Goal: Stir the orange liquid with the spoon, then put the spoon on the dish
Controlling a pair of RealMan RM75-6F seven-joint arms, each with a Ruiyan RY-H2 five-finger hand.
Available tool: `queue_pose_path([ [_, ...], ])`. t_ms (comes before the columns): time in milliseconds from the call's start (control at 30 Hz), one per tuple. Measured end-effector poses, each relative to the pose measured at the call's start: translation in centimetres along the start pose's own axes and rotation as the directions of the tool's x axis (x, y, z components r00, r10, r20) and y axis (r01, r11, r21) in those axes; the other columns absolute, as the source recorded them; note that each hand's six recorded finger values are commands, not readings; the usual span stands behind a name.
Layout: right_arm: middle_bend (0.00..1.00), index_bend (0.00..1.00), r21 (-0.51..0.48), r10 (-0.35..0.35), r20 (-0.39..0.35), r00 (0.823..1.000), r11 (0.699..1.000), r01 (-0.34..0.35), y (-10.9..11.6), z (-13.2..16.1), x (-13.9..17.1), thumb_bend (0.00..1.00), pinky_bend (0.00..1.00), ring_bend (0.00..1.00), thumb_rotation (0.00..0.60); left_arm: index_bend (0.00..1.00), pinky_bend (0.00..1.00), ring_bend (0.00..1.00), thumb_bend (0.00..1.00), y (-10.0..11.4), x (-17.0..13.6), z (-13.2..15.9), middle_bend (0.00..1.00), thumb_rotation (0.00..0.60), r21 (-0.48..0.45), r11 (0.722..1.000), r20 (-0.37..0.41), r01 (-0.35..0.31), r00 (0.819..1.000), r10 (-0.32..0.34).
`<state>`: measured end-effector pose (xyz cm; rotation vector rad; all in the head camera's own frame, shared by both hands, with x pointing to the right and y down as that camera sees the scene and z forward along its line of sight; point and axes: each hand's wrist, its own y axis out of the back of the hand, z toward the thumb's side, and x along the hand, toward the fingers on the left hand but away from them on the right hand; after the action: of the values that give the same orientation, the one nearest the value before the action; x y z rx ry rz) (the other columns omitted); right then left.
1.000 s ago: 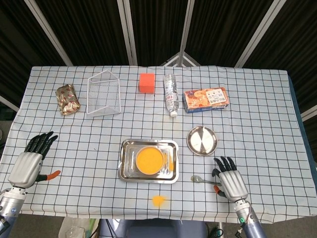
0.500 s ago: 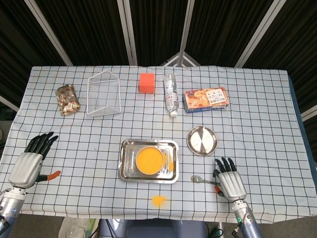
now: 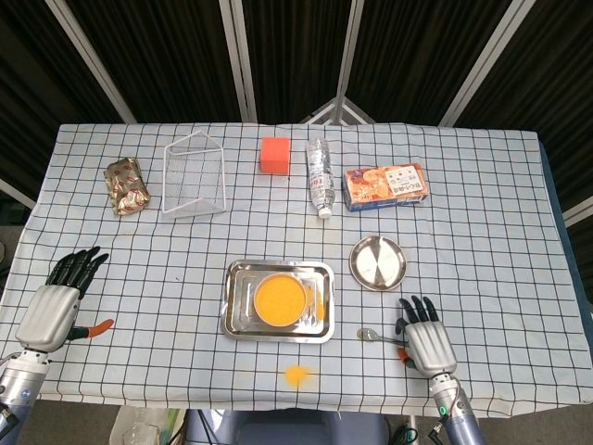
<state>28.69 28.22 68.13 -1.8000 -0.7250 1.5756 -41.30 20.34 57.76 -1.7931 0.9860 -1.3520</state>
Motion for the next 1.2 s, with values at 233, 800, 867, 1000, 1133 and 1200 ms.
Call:
queue_pose_path([
  [233, 0.14, 0.51, -0.003, 0.007, 0.012, 1.0, 1.0, -0.007, -0.37, -0.06, -0.25, 0.38, 0.0, 0.0, 0.6, 0.0, 0.02, 0.0, 0.0, -0.02, -0.01, -0.03, 0.0, 0.6, -0.002, 1.0, -0.001, 0.003, 1.0, -0.003],
  [800, 0.15, 0.53, -0.003, 0.025, 0.035, 0.999, 1.0, -0.025, -0.9, -0.52, -0.36, 0.47, 0.0, 0.0, 0.6, 0.0, 0.02, 0.0, 0.0, -0.1, -0.08, 0.0, 0.0, 0.6, -0.003, 1.0, -0.002, 0.008, 1.0, -0.008],
  [867, 0.15, 0.56, -0.002, 0.028, 0.039, 0.999, 1.0, -0.028, -0.97, -0.57, -0.37, 0.48, 0.0, 0.0, 0.6, 0.0, 0.02, 0.0, 0.0, -0.09, -0.08, 0.02, 0.0, 0.6, -0.003, 1.0, -0.002, 0.008, 1.0, -0.008],
  [1000, 0.16, 0.58, -0.006, 0.029, 0.039, 0.999, 1.0, -0.029, -0.94, -0.52, -0.4, 0.51, 0.0, 0.0, 0.6, 0.0, 0.02, 0.0, 0.0, -0.09, -0.1, 0.02, 0.0, 0.6, -0.004, 1.0, -0.002, 0.008, 1.0, -0.008],
  [1133, 0.16, 0.59, -0.017, 0.027, 0.035, 0.999, 1.0, -0.026, -0.82, -0.39, -0.39, 0.52, 0.0, 0.0, 0.6, 0.0, 0.02, 0.0, 0.0, -0.08, -0.09, 0.02, 0.0, 0.6, -0.005, 1.0, -0.002, 0.008, 1.0, -0.008],
  [1200, 0.16, 0.59, -0.023, 0.024, 0.03, 0.999, 0.999, -0.024, -0.7, -0.27, -0.36, 0.52, 0.0, 0.0, 0.6, 0.0, 0.02, 0.0, 0.0, -0.07, -0.09, 0.02, 0.0, 0.6, -0.004, 1.0, -0.002, 0.007, 1.0, -0.007],
])
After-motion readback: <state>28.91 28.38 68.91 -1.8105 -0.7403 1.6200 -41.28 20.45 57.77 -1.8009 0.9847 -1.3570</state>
